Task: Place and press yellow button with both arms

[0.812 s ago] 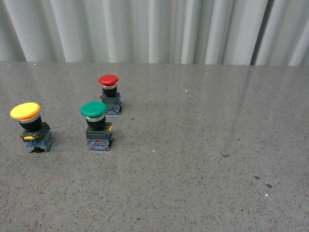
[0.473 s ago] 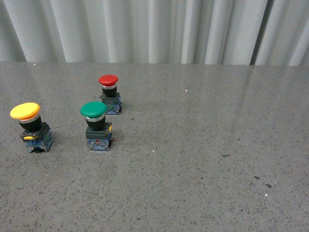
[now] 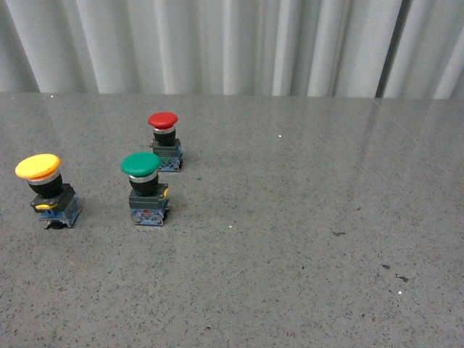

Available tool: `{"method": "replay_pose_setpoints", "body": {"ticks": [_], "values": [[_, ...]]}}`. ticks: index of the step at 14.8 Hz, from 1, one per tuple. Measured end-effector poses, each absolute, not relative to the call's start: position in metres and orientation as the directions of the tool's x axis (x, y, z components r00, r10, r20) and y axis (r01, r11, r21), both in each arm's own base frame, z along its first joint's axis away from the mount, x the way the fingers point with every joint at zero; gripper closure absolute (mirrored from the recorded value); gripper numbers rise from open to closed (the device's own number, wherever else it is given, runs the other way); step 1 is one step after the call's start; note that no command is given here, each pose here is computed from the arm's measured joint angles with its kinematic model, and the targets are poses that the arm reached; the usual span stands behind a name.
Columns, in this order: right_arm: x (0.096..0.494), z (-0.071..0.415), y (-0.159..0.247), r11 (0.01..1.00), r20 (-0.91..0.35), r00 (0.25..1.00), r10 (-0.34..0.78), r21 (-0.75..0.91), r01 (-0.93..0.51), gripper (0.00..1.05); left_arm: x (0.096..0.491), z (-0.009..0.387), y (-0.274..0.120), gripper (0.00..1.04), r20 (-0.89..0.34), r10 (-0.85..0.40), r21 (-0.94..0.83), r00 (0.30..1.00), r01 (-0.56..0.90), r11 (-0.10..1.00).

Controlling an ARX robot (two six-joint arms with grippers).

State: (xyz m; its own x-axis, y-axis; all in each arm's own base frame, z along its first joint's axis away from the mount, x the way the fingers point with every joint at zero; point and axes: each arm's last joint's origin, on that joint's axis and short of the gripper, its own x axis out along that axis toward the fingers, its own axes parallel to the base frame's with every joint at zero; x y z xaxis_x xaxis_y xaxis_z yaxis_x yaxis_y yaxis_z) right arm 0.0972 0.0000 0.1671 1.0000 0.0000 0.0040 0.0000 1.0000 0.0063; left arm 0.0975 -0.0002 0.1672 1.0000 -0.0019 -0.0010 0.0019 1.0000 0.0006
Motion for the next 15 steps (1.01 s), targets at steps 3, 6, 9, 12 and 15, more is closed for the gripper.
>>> {"method": "replay_pose_setpoints", "body": {"ticks": [3,6,9,12,15], "values": [[0.097,0.167,0.0,1.0,0.004,1.0,0.0,0.006,0.0,0.06,0.097,0.167,0.0,0.07,-0.001,-0.002,0.001,1.0,0.002,1.0],[0.097,0.167,0.0,1.0,0.004,1.0,0.0,0.006,0.0,0.06,0.097,0.167,0.0,0.07,-0.001,-0.002,0.001,1.0,0.002,1.0],[0.097,0.167,0.0,1.0,0.004,1.0,0.0,0.006,0.0,0.06,0.103,0.171,-0.002,0.07,-0.149,0.123,0.041,0.981,-0.118,0.992],[0.097,0.167,0.0,1.0,0.004,1.0,0.0,0.006,0.0,0.06,0.14,0.235,0.005,0.07,0.016,0.131,0.05,0.991,-0.132,0.99],[0.097,0.167,0.0,1.0,0.004,1.0,0.0,0.006,0.0,0.06,0.218,0.249,0.004,0.07,-0.099,0.072,0.08,0.992,-0.064,0.995]]}}
